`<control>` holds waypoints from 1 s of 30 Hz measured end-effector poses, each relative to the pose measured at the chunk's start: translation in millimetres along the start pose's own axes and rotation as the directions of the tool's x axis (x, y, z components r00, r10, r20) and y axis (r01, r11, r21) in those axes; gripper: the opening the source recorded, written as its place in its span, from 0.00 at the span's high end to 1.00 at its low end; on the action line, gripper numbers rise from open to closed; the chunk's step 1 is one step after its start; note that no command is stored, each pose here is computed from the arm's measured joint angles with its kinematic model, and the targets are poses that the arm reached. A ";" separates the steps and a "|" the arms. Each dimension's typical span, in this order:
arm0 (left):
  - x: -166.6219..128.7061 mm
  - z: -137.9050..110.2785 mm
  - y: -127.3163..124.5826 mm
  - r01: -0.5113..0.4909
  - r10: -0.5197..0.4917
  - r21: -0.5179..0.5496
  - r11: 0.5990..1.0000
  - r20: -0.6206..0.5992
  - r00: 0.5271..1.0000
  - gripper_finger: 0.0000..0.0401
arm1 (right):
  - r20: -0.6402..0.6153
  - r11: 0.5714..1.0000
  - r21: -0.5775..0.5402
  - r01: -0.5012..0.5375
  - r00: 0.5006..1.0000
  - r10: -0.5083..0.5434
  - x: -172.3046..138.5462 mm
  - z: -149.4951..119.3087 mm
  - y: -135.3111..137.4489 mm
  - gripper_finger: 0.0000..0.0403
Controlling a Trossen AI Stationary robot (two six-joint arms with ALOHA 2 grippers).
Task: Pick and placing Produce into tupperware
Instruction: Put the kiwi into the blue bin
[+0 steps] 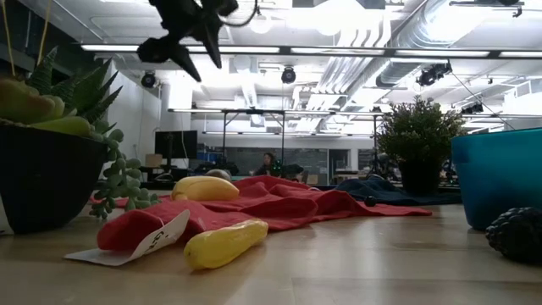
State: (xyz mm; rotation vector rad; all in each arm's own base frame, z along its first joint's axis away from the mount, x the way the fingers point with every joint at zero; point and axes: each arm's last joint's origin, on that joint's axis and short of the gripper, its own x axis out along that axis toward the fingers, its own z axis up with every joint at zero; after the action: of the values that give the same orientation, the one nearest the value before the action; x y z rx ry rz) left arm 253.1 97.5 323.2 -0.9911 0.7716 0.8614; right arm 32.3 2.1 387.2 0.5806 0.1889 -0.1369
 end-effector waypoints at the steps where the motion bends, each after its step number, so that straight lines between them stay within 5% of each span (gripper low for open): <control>1: 3.7 0.0 -0.4 -0.012 0.012 -0.007 1.000 -0.008 1.000 0.49 | -0.009 1.000 -0.005 -0.003 1.000 0.003 0.0 -0.5 -0.2 0.42; 16: 63.8 0.0 -7.9 -0.159 0.153 -0.062 0.985 -0.096 0.984 0.49 | -0.113 0.998 -0.057 -0.031 0.993 0.024 -0.3 -6.8 -3.4 0.42; 22: 73.6 4.4 -15.0 -0.105 0.101 -0.070 0.992 -0.058 0.993 0.49 | -0.128 0.996 -0.084 -0.043 0.991 0.032 -0.4 -7.5 -3.4 0.42; 30: 73.9 13.8 -8.8 -0.153 0.158 -0.135 0.979 0.028 0.987 0.49 | -0.142 0.994 -0.106 -0.038 0.990 0.023 -0.5 -8.8 -4.8 0.42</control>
State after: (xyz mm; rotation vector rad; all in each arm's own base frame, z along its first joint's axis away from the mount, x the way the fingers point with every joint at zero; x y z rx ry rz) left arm 296.3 126.2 268.2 -1.0374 0.7739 1.0762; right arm 29.7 3.0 377.6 0.4852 0.3227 -0.0555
